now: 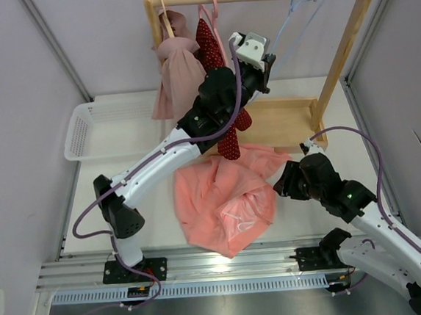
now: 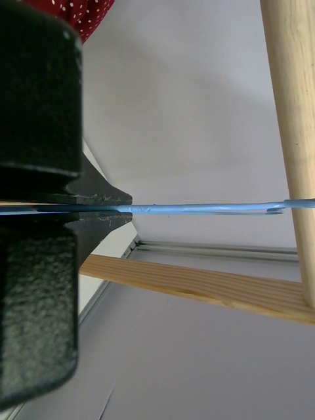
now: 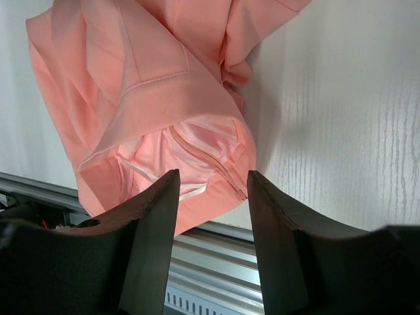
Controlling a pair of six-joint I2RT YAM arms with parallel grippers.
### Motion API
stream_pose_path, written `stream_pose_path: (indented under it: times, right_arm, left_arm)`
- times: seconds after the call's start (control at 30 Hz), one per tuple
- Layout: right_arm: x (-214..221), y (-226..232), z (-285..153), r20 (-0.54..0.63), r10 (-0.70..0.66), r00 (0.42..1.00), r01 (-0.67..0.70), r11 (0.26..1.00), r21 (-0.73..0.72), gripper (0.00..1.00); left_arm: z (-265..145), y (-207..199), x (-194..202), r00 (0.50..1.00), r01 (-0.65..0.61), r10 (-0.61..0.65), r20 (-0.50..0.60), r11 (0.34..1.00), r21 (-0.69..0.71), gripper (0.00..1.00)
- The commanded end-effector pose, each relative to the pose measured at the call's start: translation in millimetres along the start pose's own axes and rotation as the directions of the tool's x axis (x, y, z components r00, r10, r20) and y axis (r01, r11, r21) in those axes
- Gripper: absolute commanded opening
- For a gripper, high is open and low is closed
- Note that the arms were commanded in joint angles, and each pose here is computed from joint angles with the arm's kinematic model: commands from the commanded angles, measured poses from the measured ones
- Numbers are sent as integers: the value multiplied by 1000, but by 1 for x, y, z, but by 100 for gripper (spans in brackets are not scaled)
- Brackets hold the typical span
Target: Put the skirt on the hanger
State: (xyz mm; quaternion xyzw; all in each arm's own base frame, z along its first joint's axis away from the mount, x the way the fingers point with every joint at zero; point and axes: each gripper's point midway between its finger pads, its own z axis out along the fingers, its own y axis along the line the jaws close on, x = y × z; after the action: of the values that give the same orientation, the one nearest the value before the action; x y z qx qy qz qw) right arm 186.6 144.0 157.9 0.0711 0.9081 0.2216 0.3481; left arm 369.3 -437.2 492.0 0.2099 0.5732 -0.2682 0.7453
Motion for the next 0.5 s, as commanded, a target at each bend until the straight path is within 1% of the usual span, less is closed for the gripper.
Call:
stream_pose_path:
  times: [0.0, 0.07, 0.1, 0.13, 0.23, 0.27, 0.3, 0.33, 0.37, 0.4, 0.43, 0.47]
  right_arm:
    - [-12, 7, 0, 41, -14, 999, 15, 1000, -26, 52]
    - [-14, 8, -1, 46, -12, 999, 13, 1000, -27, 52]
    - [-16, 7, -2, 48, -12, 999, 14, 1000, -24, 52]
    - [-16, 7, -2, 49, -13, 999, 14, 1000, -20, 52]
    - [-19, 5, -5, 55, -14, 998, 15, 1000, -7, 52]
    - [-21, 5, -7, 62, -16, 998, 16, 1000, -9, 51]
    - [-21, 4, -8, 63, -14, 998, 14, 1000, -3, 52]
    - [-24, 4, -9, 68, -10, 998, 10, 1000, -3, 52]
    - [-24, 4, -11, 69, -9, 998, 9, 1000, -1, 51]
    - [-24, 3, -12, 64, -9, 998, 8, 1000, 5, 51]
    - [-26, 4, -14, 69, -6, 998, 5, 1000, 4, 51]
    - [-27, 3, -16, 71, -6, 997, 5, 1000, 8, 51]
  left_arm:
    - [-23, 0, -24, 1000, -6, 5, 24, 999, 43, 0]
    - [-37, 0, -34, 999, 6, -9, 41, 998, 61, 0]
    - [-43, -1, -29, 1000, 8, -10, 30, 998, 69, 0]
    - [-54, 1, -45, 998, 12, -16, 53, 997, 74, 0]
    - [-71, -1, -22, 1000, 5, -5, -6, 995, 99, 0]
    - [-84, -1, -39, 1000, 10, -12, 21, 993, 115, 0]
    - [-91, -1, -42, 1000, 12, -15, 25, 992, 126, 0]
    - [-99, -4, -23, 1000, 7, -4, -17, 990, 142, 0]
    - [-106, -6, -26, 1000, 10, -8, -18, 987, 162, 0]
    - [-119, -3, -42, 1000, 13, -15, 9, 985, 171, 0]
    - [-128, -5, -25, 999, 11, -4, -37, 982, 189, 0]
    - [-135, -6, -26, 999, 12, -3, -44, 979, 204, 0]
